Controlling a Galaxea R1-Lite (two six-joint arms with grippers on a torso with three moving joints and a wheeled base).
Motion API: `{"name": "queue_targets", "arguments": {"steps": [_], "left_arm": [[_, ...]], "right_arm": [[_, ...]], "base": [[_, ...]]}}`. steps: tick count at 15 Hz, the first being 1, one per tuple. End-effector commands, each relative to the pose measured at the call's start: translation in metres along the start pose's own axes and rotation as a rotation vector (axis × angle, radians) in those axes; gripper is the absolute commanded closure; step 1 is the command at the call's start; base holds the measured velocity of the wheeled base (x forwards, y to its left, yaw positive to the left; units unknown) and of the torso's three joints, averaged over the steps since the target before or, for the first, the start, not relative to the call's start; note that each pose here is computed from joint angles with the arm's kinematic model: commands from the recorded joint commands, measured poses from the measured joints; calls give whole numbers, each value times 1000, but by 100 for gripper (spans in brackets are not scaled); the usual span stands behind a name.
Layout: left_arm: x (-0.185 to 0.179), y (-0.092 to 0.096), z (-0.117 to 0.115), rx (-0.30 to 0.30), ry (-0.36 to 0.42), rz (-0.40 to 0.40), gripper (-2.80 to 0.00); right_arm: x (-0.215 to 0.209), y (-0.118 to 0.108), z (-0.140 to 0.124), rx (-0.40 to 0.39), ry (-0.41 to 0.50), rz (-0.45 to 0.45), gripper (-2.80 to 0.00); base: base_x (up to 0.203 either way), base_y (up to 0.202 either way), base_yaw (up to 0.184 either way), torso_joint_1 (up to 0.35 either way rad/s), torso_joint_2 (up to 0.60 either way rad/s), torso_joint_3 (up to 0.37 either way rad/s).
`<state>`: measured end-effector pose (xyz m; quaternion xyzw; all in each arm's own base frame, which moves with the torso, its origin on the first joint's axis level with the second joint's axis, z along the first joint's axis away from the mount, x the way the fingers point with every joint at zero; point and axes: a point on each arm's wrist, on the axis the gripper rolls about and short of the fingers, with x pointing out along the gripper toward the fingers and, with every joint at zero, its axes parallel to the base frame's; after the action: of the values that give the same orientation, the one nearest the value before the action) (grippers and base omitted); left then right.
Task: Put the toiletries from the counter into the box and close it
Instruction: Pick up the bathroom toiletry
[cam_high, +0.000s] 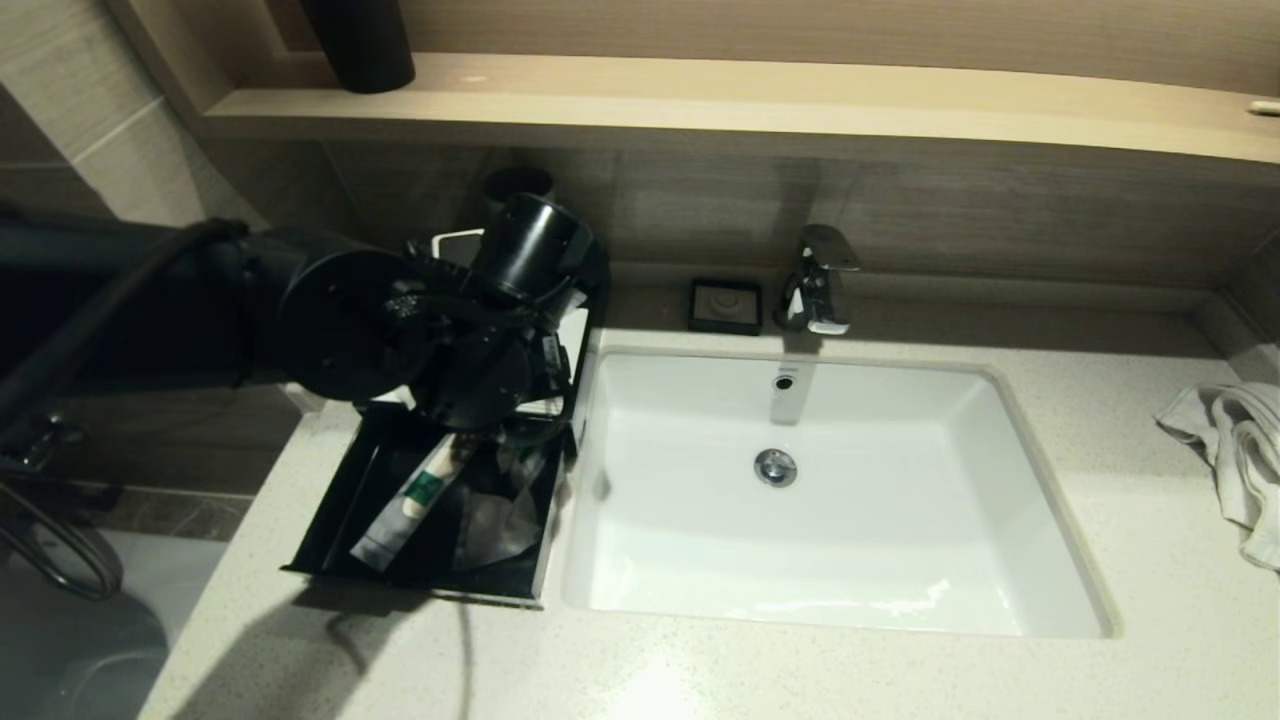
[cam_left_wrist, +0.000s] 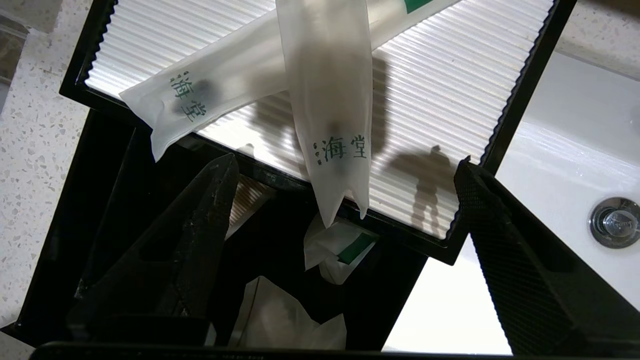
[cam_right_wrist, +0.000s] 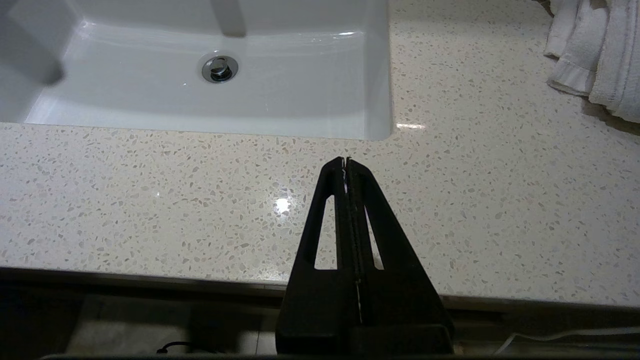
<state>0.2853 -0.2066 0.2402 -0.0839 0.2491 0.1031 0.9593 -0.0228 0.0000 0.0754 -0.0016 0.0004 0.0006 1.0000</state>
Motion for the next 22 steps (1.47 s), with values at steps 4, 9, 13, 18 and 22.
{"name": "queue_targets", "arguments": {"steps": [4,9,13,18,22], "left_arm": [[6,0,-2,-22,8,12,-280],[12,-2,-5,-30,19,18,-280],[15,-1,-4,-35,18,26,-280],[19,0,-4,-46,19,36,-280],[21,1,-3,-47,19,41,-280]], "right_arm": [[0,0,0,0,1,0,0],[0,0,0,0,-1,0,0],[0,0,0,0,1,0,0],[0,0,0,0,1,0,0],[0,0,0,0,0,0,0]], "base": [[0,0,0,0,0,0],[0,0,0,0,0,0],[0,0,0,0,0,0],[0,0,0,0,0,0],[0,0,0,0,0,0]]}}
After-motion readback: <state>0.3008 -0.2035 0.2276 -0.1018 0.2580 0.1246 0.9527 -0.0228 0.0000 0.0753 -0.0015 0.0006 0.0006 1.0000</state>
